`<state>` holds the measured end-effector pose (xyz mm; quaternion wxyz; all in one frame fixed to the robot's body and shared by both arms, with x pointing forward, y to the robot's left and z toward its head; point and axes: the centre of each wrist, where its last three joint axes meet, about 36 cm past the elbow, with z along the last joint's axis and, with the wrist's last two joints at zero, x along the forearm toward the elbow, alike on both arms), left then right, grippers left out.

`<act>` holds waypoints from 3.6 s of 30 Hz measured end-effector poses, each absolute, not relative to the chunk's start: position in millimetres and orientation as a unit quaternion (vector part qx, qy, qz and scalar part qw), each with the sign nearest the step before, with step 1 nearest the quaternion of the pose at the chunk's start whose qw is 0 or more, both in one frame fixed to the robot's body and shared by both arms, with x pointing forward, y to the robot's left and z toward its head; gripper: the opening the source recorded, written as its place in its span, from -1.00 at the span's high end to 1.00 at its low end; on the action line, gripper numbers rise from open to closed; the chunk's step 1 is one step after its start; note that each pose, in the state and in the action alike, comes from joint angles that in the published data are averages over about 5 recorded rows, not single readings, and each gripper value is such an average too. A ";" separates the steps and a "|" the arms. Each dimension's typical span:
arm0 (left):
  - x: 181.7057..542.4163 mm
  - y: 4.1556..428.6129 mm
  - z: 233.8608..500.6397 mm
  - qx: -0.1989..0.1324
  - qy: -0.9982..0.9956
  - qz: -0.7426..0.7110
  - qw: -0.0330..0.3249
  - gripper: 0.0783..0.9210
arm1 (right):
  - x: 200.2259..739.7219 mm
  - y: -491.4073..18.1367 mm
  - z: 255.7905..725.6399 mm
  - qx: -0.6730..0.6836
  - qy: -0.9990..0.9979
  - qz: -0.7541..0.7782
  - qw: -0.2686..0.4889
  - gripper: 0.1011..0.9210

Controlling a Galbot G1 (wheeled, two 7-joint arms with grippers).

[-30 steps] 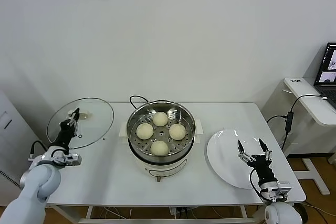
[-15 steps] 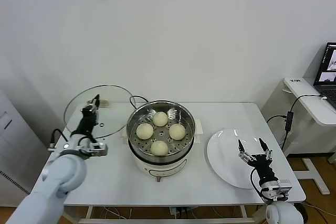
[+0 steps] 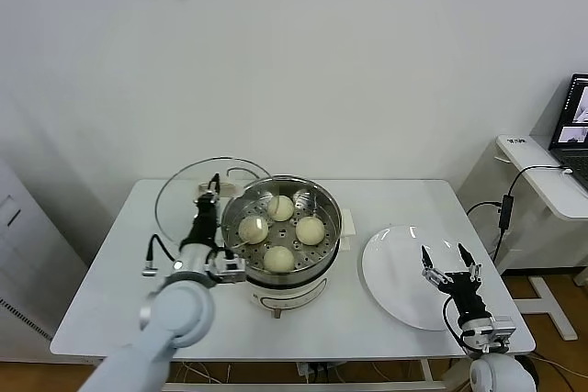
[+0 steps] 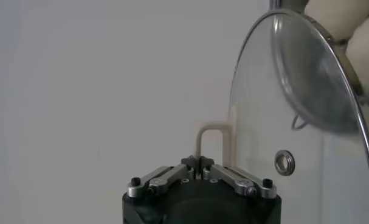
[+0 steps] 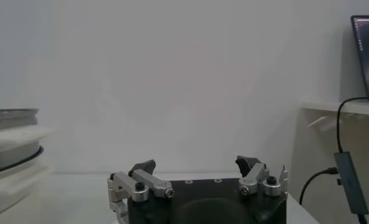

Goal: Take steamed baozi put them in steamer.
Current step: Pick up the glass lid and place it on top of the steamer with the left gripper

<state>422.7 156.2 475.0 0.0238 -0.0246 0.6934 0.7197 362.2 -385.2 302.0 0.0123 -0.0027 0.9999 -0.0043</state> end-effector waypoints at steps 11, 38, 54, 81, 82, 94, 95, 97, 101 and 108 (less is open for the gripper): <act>419.8 105.6 470.1 -0.020 0.707 0.707 0.032 0.94 | 358.2 -388.3 298.7 0.000 1.000 -0.005 0.009 -0.76; 423.5 60.6 434.8 0.016 0.698 0.714 0.049 0.94 | 352.8 -393.4 292.4 0.008 1.000 -0.003 0.003 -0.76; 424.1 56.2 425.9 0.022 0.696 0.716 0.052 0.94 | 349.9 -395.9 288.0 0.013 1.000 -0.002 0.001 -0.76; 421.0 57.5 421.6 0.031 0.702 0.710 0.045 0.93 | 345.6 -397.3 283.1 0.017 1.000 -0.004 -0.001 -0.76; 420.9 58.1 421.8 0.032 0.703 0.709 0.044 0.91 | 345.5 -397.5 283.1 0.017 1.000 -0.004 -0.001 -0.76; 409.5 80.4 446.0 0.072 0.748 0.659 0.029 0.15 | 347.4 -398.4 284.5 0.016 1.000 -0.005 0.001 -0.76; 407.3 83.6 450.2 0.080 0.755 0.650 0.028 0.07 | 347.8 -398.3 284.7 0.015 1.000 -0.005 0.001 -0.76; 402.5 90.8 459.1 0.101 0.771 0.628 0.027 -0.08 | 348.4 -398.1 285.3 0.013 1.000 -0.005 0.001 -0.76; 391.8 107.6 479.3 0.156 0.810 0.565 0.028 -0.37 | 349.3 -396.1 286.9 0.008 1.000 -0.003 -0.001 -0.76; 379.9 141.7 513.9 0.230 0.889 0.394 0.034 -0.74 | 352.9 -389.6 292.9 0.007 1.000 -0.001 -0.009 -0.76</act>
